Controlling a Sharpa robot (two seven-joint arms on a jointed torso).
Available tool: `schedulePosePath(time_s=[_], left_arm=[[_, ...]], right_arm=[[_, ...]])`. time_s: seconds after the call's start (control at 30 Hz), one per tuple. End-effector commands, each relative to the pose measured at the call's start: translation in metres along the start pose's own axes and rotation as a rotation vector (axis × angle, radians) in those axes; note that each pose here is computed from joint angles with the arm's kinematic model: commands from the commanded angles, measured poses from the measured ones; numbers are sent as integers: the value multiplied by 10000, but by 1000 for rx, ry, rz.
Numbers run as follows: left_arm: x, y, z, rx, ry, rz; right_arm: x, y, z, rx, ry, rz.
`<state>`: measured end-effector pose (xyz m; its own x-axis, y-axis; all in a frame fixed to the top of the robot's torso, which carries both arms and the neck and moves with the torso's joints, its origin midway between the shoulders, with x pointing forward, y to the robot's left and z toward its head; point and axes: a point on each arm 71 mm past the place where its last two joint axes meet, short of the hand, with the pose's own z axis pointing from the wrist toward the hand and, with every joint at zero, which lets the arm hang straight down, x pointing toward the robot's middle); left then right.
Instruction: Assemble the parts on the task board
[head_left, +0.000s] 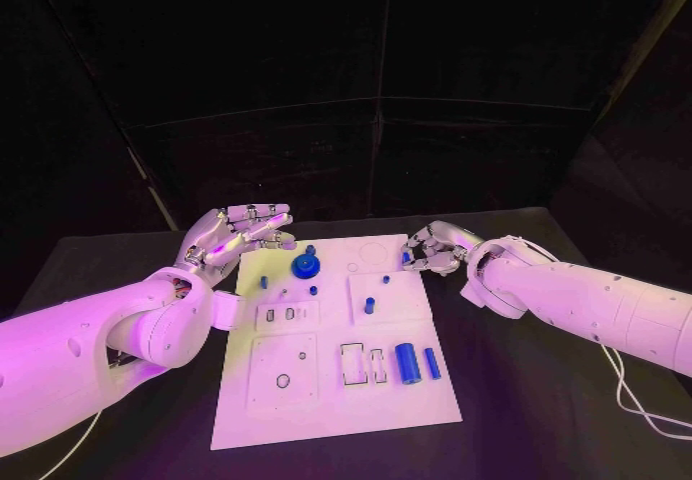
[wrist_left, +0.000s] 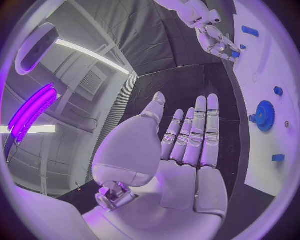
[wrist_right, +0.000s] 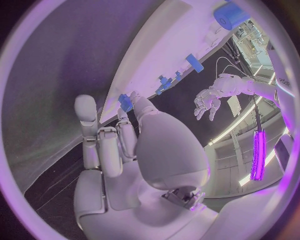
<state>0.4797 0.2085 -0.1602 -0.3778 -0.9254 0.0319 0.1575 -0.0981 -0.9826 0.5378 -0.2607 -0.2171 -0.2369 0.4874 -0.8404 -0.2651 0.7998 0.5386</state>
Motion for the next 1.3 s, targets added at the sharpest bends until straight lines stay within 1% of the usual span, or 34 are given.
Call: schedulePosePath(time_s=[0.03, 0.3, 0.7, 1.0, 1.17, 1.3], left_arm=[[18, -5, 4, 7, 17, -2], [14, 0, 4, 6, 16, -1], [9, 1, 0, 3, 16, -1], [4, 3, 2, 3, 15, -1], [-11, 2, -3, 2, 12, 1], [-19, 0, -9, 1, 11, 2]], right_arm=[[1, -2, 11, 16, -8, 1], [15, 2, 20, 18, -10, 2], [-3, 5, 22, 26, -44, 12], [-18, 50, 25, 3, -86, 11], [-37, 80, -5, -6, -106, 14], [-35, 143, -40, -16, -108, 21]])
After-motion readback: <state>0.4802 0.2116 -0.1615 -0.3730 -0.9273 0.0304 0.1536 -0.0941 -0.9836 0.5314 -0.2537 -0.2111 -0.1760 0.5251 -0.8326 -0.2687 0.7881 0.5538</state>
